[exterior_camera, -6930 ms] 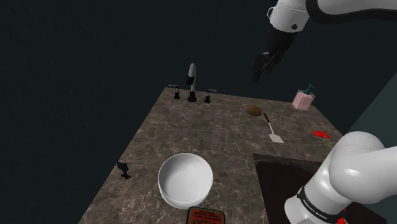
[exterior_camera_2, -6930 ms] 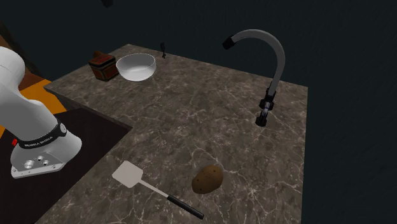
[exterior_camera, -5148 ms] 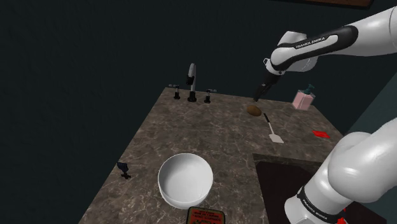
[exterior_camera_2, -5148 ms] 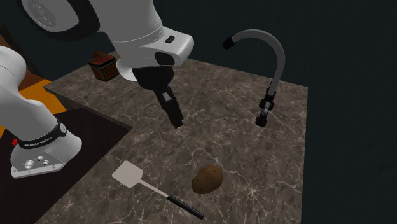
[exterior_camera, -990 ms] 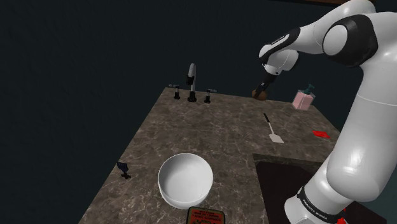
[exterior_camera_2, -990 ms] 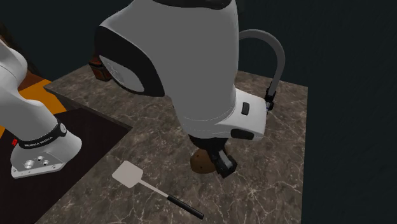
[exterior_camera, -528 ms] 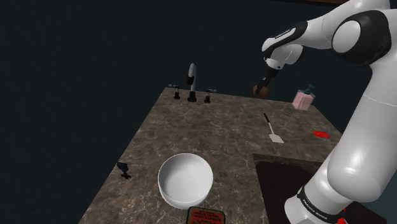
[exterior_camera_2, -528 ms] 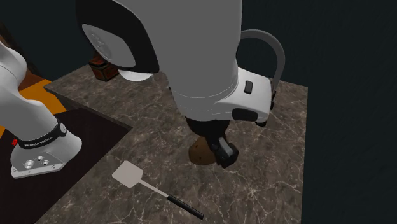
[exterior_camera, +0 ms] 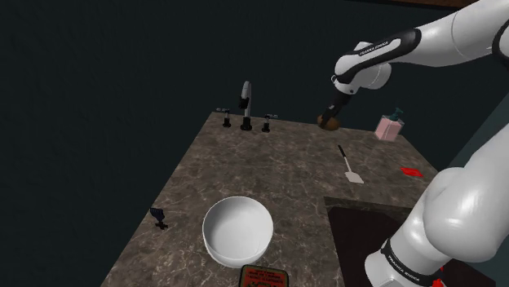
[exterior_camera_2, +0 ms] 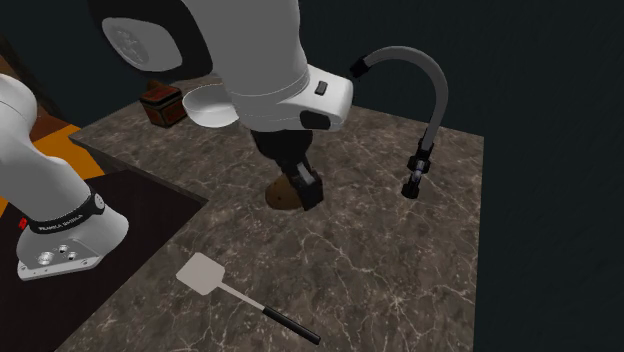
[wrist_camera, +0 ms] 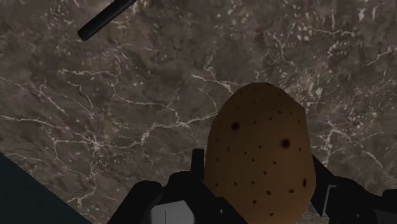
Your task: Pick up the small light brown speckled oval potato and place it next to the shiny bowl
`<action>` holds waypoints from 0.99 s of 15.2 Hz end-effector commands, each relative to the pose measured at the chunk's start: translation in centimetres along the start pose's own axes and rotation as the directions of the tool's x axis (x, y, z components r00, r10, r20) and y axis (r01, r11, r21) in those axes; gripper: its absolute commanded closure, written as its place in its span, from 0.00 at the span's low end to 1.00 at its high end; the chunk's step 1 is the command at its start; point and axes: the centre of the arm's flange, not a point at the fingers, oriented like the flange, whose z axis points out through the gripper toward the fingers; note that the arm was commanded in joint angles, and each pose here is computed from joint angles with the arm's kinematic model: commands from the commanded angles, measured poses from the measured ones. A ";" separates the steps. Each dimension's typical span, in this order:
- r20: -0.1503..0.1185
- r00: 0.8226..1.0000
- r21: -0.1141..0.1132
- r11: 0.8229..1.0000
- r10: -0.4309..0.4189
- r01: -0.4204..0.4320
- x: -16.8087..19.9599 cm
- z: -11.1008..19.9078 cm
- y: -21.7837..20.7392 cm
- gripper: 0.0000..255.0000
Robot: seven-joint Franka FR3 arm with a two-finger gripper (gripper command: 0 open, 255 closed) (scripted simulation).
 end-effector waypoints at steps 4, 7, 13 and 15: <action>0.000 1.000 -0.002 1.000 0.001 -0.001 0.1 0.3 -6.8 1.00; 0.000 1.000 -0.002 1.000 0.001 -0.001 -0.1 0.6 -10.7 1.00; 0.000 1.000 -0.002 1.000 0.001 -0.001 -0.3 1.0 -18.7 1.00; 0.000 1.000 -0.002 1.000 0.001 -0.001 -0.4 1.1 -21.3 1.00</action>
